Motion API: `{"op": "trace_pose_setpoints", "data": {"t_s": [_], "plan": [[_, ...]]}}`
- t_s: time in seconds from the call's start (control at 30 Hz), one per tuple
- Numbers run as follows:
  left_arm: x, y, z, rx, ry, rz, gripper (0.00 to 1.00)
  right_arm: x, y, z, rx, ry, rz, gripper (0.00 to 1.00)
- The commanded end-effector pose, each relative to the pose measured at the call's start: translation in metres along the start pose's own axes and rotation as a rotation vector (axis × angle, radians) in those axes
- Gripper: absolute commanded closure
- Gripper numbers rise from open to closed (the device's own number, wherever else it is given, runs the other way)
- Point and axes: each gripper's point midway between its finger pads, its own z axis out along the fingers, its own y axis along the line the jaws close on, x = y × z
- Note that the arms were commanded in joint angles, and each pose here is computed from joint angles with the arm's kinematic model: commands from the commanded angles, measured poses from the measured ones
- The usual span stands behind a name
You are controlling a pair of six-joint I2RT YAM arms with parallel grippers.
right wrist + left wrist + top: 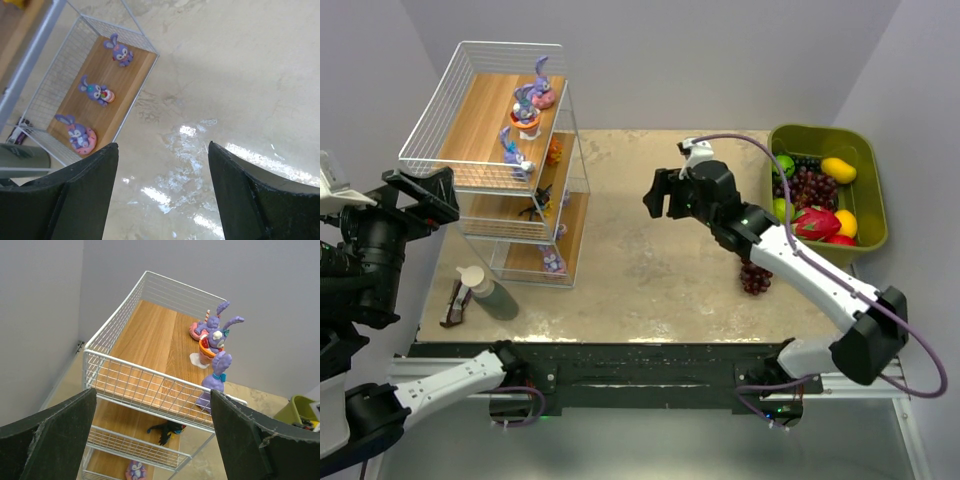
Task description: Place and organize the plastic toys onto the shelf
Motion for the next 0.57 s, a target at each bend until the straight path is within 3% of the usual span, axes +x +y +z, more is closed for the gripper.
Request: {"op": "trace_pose_setpoints", "data": {"t_s": [0.0,0.53], "plan": [[-0.009,0.001,0.0,-0.004,-0.018,0.013,0.0,-0.009,-0.004,-0.029,0.022,-0.035,0.018,0.24],[-0.011,0.002,-0.009,0.05,-0.023,-0.013,0.0,-0.017,-0.003,-0.07,-0.005,-0.084,0.078,0.23]]}}
